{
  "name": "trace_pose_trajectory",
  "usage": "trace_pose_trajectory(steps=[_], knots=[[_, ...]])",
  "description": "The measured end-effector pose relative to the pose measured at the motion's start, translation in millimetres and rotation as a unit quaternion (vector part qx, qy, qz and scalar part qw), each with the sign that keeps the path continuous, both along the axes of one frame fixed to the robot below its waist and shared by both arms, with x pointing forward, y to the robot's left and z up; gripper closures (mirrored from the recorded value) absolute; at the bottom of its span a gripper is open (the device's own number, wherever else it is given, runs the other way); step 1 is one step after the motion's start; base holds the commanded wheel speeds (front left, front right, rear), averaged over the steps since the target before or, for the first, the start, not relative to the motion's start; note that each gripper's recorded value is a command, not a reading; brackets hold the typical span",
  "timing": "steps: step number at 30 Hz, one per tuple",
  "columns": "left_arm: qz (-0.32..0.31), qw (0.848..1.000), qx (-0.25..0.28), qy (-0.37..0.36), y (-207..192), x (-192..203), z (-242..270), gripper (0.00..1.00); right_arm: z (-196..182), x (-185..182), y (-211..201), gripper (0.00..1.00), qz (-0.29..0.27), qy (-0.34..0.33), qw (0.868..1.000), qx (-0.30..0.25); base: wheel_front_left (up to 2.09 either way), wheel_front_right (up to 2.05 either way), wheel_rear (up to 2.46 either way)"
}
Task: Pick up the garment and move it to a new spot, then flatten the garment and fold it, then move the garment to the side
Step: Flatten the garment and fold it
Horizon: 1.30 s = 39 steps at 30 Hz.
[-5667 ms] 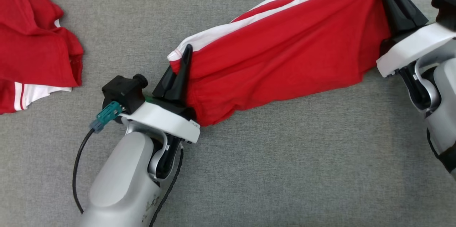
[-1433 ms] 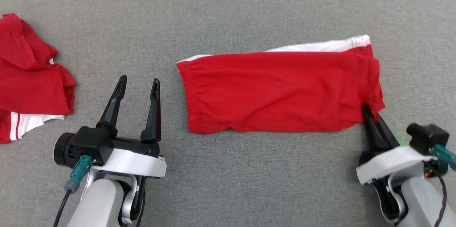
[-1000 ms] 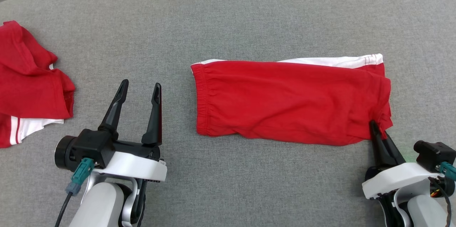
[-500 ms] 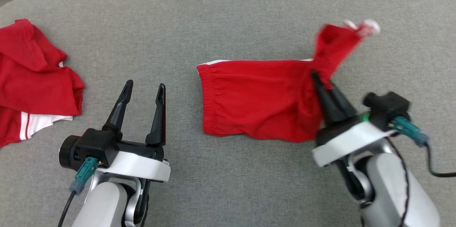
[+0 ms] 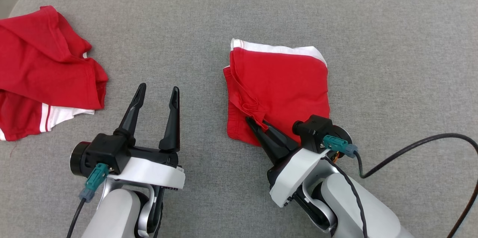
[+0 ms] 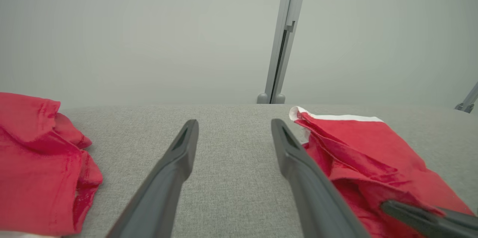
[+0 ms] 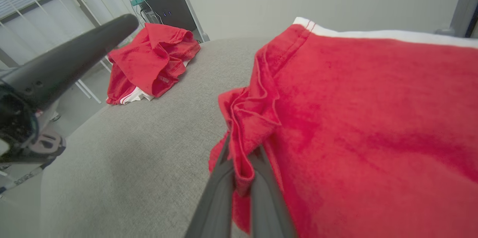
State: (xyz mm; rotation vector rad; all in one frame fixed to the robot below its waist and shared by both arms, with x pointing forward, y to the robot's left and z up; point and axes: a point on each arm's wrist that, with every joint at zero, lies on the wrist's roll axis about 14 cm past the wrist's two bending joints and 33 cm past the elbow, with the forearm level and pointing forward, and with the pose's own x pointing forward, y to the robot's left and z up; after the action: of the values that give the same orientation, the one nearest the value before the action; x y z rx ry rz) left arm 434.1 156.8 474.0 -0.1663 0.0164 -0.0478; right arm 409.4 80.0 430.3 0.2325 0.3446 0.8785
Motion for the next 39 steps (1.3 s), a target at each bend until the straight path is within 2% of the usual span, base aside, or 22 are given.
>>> trace_pose_trajectory(steps=[1, 2, 3, 11, 16, 22, 28, 32, 39], knots=[[0.001, 1.0, 0.0, 0.0, 0.5, 0.1, -0.7, 0.0, -2.7, 0.0, 0.1, 1.0, 0.001, 0.002, 1.0, -0.001, 0.0, 0.0, 0.0], [0.001, 1.0, 0.0, 0.002, 0.7, 0.5, -2.2, 0.0, -4.6, 0.4, -0.4, 0.45, 0.001, -0.001, 1.0, 0.0, 0.0, 0.0, 0.0], [0.001, 1.0, 0.0, 0.002, 0.4, 0.8, -2.6, 0.0, -3.9, 0.6, -0.2, 0.0, 0.002, -0.006, 1.0, 0.001, 0.0, 0.0, 0.0], [-0.005, 1.0, -0.002, -0.002, -3.8, 3.1, -1.2, 0.0, 36.9, 11.3, -6.0, 0.0, -0.012, -0.074, 0.995, 0.061, 0.0, 0.0, 0.0], [-0.01, 1.0, -0.002, -0.008, -7.2, 4.3, 2.3, 0.0, 57.3, 36.1, -40.6, 0.0, -0.069, -0.114, 0.988, 0.072, 0.0, 0.0, 0.0], [-0.006, 1.0, 0.004, -0.016, -3.0, 5.6, 7.9, 0.0, 61.9, 64.8, -119.9, 0.0, -0.186, -0.146, 0.971, 0.043, 0.0, 0.0, 0.0], [-0.005, 1.0, 0.005, -0.022, -3.4, 1.6, 12.4, 0.0, 54.0, 61.3, -193.2, 0.0, -0.283, -0.146, 0.948, -0.001, 0.0, 0.0, 0.0], [-0.007, 1.0, 0.005, -0.024, -3.0, -3.5, 14.7, 0.0, 45.1, 46.7, -218.9, 0.0, -0.313, -0.132, 0.94, -0.029, 0.0, 0.0, 0.0], [-0.003, 1.0, -0.002, -0.024, 0.2, -17.0, 18.6, 0.0, 45.2, 24.2, -231.5, 0.0, -0.327, -0.122, 0.936, -0.048, 0.0, 0.0, 0.0]])
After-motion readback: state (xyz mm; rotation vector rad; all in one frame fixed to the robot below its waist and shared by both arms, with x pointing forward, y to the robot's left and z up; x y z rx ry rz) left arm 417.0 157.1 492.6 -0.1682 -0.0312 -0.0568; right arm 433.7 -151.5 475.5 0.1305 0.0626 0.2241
